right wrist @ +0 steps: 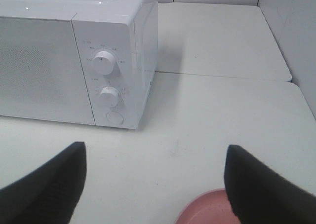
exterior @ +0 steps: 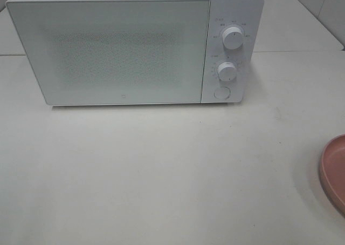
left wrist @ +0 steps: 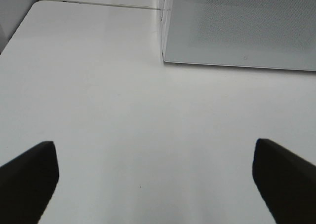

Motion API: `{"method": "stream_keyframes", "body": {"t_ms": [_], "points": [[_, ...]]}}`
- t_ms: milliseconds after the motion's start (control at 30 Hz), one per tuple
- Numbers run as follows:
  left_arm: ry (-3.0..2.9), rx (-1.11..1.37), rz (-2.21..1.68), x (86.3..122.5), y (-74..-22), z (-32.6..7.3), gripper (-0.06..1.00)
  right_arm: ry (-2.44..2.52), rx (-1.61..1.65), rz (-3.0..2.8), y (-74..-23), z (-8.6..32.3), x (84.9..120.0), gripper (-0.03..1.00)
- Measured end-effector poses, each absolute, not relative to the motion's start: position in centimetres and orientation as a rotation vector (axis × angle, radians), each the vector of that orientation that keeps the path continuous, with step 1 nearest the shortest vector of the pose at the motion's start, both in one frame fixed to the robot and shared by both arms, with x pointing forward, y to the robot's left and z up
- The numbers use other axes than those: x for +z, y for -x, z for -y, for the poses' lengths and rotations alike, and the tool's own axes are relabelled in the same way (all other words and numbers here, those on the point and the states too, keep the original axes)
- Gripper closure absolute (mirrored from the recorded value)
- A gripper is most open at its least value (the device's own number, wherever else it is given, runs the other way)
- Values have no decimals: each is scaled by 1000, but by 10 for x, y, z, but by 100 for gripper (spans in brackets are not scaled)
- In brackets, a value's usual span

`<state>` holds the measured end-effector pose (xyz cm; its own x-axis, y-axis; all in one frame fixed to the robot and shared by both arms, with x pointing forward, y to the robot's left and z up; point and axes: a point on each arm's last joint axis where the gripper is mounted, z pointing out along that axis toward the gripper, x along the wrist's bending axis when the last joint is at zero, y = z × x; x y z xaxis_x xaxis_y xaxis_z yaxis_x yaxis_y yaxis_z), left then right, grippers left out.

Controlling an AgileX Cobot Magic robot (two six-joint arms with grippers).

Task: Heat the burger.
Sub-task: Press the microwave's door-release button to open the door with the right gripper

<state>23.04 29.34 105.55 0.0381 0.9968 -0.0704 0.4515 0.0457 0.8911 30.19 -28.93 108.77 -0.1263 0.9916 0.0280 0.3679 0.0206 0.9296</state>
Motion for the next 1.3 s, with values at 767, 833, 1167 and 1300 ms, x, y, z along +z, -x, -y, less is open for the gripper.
{"method": "stream_keyframes", "body": {"t_ms": [767, 833, 1167, 1300], "points": [[-1519, 866, -1527, 1056, -230, -293, -4, -1469, 1059, -1609, -400, 280, 1063, 21], [-1519, 866, -1527, 1056, -230, -293, -4, -1453, 1063, -1597, -410, 279, 1048, 21], [-1519, 866, -1527, 1056, -230, -293, -4, -1388, 1111, -1524, -432, 278, 1011, 21], [-1519, 866, -1527, 1056, -230, -293, -4, -1346, 1146, -1474, -437, 277, 998, 21]]}}
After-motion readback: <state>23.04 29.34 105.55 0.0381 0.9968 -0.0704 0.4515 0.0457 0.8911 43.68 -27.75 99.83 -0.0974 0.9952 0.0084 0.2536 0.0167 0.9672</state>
